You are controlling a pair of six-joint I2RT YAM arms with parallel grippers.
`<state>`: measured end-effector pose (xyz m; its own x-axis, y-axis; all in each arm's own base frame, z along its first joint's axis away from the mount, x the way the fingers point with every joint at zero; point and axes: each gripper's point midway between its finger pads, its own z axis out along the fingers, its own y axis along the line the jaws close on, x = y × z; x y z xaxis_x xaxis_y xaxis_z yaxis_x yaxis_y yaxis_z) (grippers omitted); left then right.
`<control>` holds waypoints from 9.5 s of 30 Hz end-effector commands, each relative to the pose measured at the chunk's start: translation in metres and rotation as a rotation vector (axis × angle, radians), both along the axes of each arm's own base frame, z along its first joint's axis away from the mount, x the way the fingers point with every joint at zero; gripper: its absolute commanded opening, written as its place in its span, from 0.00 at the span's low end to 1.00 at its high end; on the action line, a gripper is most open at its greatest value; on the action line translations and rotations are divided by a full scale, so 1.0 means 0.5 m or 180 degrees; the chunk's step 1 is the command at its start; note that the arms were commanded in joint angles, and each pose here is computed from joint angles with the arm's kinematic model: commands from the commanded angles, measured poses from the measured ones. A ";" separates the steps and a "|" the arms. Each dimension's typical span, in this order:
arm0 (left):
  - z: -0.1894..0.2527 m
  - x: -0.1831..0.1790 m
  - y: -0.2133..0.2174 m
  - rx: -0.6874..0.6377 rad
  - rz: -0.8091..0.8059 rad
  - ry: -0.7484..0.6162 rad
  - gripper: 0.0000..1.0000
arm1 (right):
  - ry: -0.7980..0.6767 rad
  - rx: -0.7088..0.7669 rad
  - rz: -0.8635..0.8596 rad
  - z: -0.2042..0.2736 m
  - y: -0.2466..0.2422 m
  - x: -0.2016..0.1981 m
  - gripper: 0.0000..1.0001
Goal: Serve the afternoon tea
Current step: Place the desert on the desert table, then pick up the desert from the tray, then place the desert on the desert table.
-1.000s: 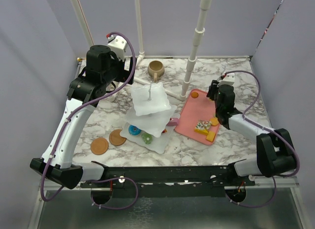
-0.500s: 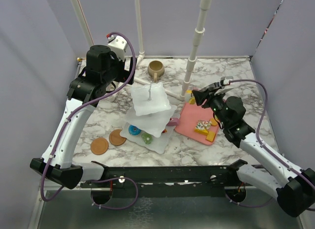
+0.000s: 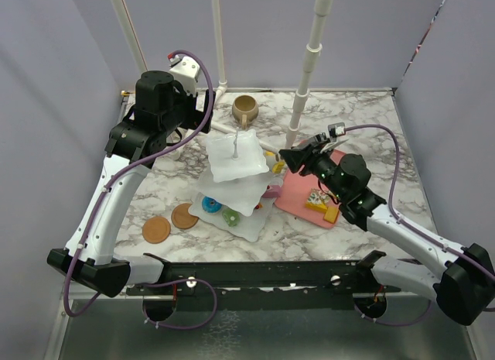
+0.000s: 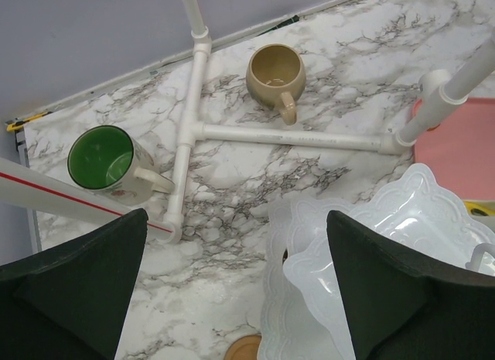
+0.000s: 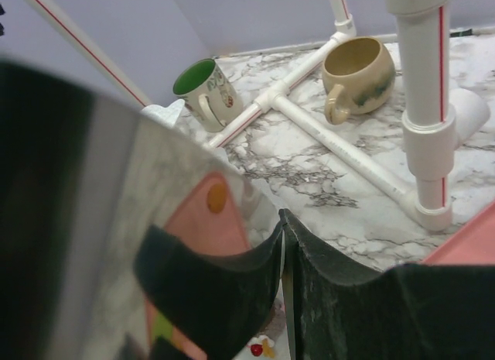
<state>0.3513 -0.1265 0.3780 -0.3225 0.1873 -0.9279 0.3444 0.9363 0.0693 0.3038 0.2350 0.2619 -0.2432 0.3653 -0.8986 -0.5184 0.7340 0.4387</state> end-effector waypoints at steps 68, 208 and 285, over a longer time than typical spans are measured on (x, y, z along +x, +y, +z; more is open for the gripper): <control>0.039 -0.013 -0.027 -0.0134 -0.0281 -0.0062 0.99 | 0.0359 -0.0586 -0.1095 -0.101 -0.196 -0.080 0.62; 0.069 -0.032 -0.019 -0.0122 -0.0295 -0.0126 0.99 | -0.0372 -0.0586 0.0303 0.078 0.086 -0.164 0.06; 0.073 -0.044 -0.012 -0.0066 -0.0308 -0.0150 0.99 | -0.0683 -0.0591 0.0060 0.060 0.034 -0.183 0.55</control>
